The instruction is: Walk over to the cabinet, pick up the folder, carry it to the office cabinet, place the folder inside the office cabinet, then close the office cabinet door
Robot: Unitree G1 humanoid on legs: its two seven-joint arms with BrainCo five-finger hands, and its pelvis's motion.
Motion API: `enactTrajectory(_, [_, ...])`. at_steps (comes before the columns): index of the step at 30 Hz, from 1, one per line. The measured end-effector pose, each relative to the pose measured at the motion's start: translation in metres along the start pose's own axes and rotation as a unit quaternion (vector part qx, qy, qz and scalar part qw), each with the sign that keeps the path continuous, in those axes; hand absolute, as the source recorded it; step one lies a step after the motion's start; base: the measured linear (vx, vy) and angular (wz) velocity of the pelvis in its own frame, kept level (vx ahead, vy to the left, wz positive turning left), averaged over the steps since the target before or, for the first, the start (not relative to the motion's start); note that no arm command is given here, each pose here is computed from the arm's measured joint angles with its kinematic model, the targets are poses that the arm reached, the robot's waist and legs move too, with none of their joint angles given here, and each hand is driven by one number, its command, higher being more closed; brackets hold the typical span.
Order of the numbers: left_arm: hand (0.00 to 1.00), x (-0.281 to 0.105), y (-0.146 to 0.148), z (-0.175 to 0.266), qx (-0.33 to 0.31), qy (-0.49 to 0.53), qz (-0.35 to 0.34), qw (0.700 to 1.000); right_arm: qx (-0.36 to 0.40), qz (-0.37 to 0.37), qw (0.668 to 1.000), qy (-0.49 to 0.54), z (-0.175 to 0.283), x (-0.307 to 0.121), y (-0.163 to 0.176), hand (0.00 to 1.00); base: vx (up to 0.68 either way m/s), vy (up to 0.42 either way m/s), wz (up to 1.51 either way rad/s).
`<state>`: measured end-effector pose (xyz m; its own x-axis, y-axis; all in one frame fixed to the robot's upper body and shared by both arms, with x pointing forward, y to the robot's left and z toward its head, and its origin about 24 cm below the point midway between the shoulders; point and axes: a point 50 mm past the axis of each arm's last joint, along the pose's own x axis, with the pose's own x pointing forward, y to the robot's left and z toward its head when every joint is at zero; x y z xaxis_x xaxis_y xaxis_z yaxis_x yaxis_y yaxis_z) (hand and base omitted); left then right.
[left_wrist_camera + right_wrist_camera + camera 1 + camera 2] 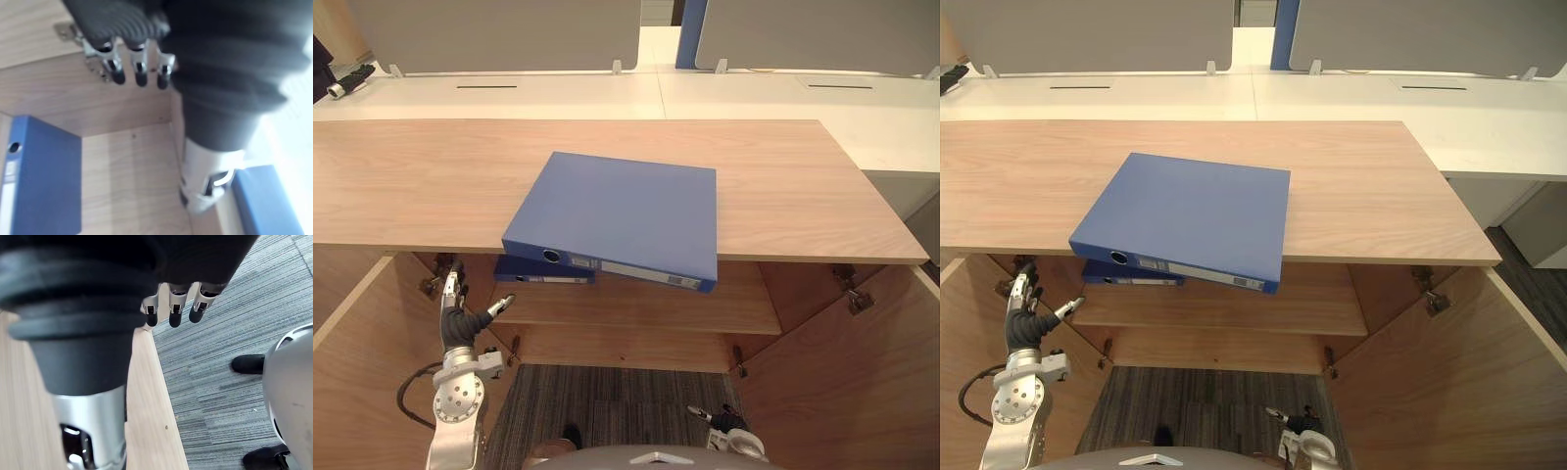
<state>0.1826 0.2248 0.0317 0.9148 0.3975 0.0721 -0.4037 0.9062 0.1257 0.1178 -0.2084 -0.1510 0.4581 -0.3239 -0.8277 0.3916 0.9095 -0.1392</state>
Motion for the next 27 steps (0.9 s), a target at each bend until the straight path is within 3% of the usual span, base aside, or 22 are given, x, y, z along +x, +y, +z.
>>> enactTrajectory(18, [0.00,-0.006,0.000,0.063,0.066,-0.153,-0.023,0.986,-0.047,0.009,0.999,0.011,-0.008,-0.001,-0.001,0.00,-0.01,0.002,-0.01])
enactTrajectory(27, [0.00,-0.011,-0.018,0.080,0.167,-0.226,-0.079,0.956,-0.058,-0.004,0.998,0.025,-0.017,-0.002,-0.012,0.00,-0.01,0.008,-0.06])
